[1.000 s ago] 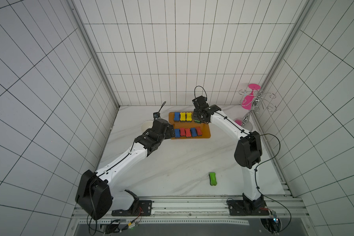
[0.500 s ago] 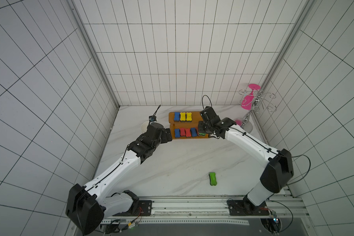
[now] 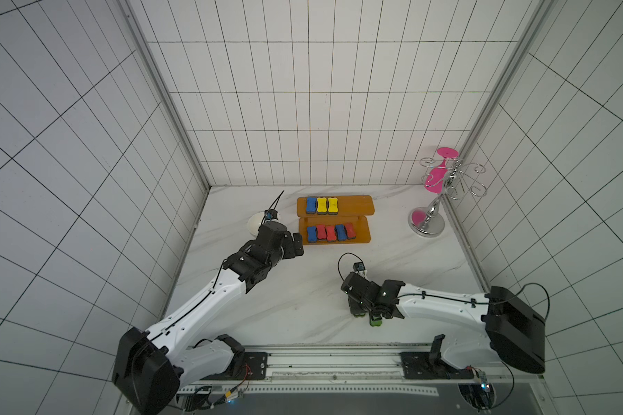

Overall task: Remove the whiteboard erasers from the shelf
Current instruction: Place the whiteboard eraser at the center of the board.

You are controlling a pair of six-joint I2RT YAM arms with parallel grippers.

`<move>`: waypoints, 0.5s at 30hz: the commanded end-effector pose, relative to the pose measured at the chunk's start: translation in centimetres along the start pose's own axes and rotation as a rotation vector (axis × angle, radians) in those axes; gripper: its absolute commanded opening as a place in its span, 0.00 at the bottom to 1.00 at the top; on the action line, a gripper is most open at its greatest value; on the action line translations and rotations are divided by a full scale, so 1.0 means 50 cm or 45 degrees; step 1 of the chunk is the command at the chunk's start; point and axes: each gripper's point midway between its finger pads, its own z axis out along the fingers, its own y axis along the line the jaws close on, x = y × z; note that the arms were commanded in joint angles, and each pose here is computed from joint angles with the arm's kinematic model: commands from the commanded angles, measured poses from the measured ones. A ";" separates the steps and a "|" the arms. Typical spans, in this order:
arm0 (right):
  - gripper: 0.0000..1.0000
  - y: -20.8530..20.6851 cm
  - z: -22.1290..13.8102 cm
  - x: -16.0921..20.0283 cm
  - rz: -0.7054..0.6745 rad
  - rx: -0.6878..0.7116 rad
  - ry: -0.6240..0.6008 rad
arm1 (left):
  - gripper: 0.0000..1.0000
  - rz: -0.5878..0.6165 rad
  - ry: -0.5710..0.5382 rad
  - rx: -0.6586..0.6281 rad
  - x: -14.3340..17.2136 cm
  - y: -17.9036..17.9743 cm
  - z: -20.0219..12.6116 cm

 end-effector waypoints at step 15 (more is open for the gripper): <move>0.31 -0.035 0.018 0.070 0.051 0.053 0.038 | 0.98 0.006 -0.032 -0.005 -0.001 0.006 -0.013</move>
